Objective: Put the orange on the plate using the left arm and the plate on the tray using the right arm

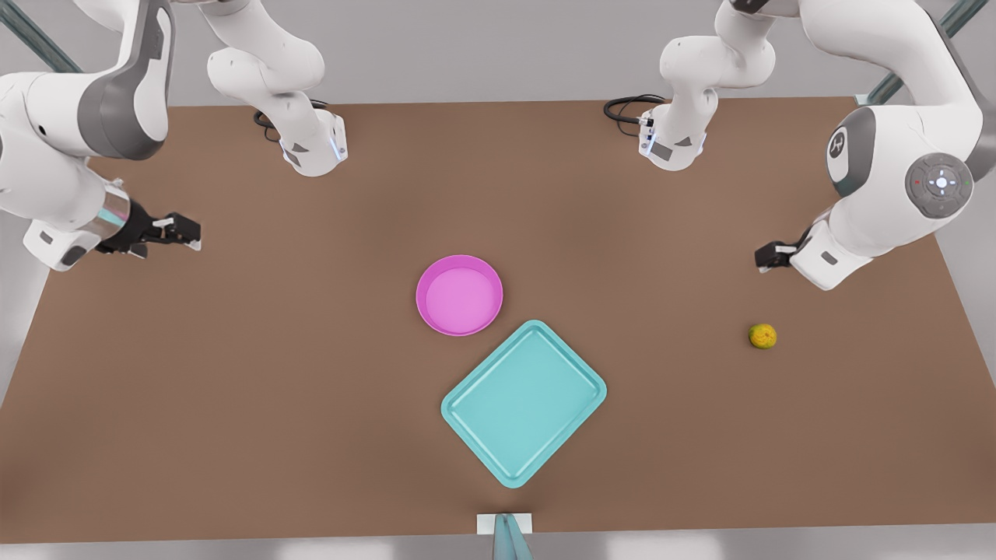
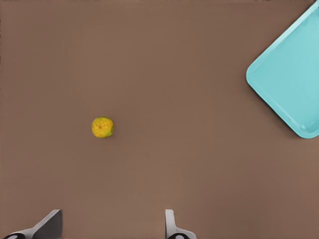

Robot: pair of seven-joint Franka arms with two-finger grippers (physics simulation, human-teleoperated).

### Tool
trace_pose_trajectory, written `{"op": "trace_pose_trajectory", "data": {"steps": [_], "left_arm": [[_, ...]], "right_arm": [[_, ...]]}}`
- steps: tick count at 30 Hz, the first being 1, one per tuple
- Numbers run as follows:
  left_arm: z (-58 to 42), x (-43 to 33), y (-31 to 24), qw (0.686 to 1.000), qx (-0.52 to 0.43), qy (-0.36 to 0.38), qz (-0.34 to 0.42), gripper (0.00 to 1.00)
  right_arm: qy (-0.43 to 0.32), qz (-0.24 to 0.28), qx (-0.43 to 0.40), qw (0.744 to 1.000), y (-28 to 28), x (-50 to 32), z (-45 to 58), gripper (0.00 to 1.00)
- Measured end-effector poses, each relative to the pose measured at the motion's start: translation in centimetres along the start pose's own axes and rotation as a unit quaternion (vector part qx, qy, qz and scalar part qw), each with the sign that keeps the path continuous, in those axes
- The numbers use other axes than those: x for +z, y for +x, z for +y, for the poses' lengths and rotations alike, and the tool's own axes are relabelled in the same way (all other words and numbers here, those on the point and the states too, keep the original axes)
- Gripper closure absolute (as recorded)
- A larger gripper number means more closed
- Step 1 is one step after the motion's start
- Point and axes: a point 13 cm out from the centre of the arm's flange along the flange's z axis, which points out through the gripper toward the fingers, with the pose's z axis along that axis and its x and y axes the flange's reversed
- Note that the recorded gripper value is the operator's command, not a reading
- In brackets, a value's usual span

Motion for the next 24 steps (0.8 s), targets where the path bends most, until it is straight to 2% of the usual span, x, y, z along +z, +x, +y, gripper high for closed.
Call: {"op": "trace_pose_trajectory", "data": {"steps": [3,7,9,13,17,24], "left_arm": [[0.1,2.0,-1.0,1.0,-0.005,-0.001,0.009,0.0],[5.8,18.1,-3.5,0.994,-0.063,0.01,0.092,0.0],[8.5,24.1,-4.8,0.992,-0.085,0.021,0.094,0.0],[9.2,31.3,-6.4,0.994,-0.087,0.025,0.062,0.0],[10.4,34.8,-8.4,0.996,-0.088,0.022,0.015,0.0],[12.6,37.3,-8.0,0.996,-0.09,0.015,-0.013,0.0]], "right_arm": [[0.0,-0.011,-0.005,1.0,-1.5,0.1,-0.3,0.0],[-0.004,-0.011,-0.022,1.0,-3.6,1.3,0.9,0.0],[-0.011,-0.005,-0.043,0.999,-5.6,2.7,3.1,0.0],[-0.026,-0.013,-0.079,0.996,-6.9,3.1,7.1,0.0],[-0.025,-0.032,-0.083,0.996,-7.3,2.4,7.1,0.0],[-0.019,-0.046,-0.086,0.995,-7.6,1.9,7.0,0.0]]}}
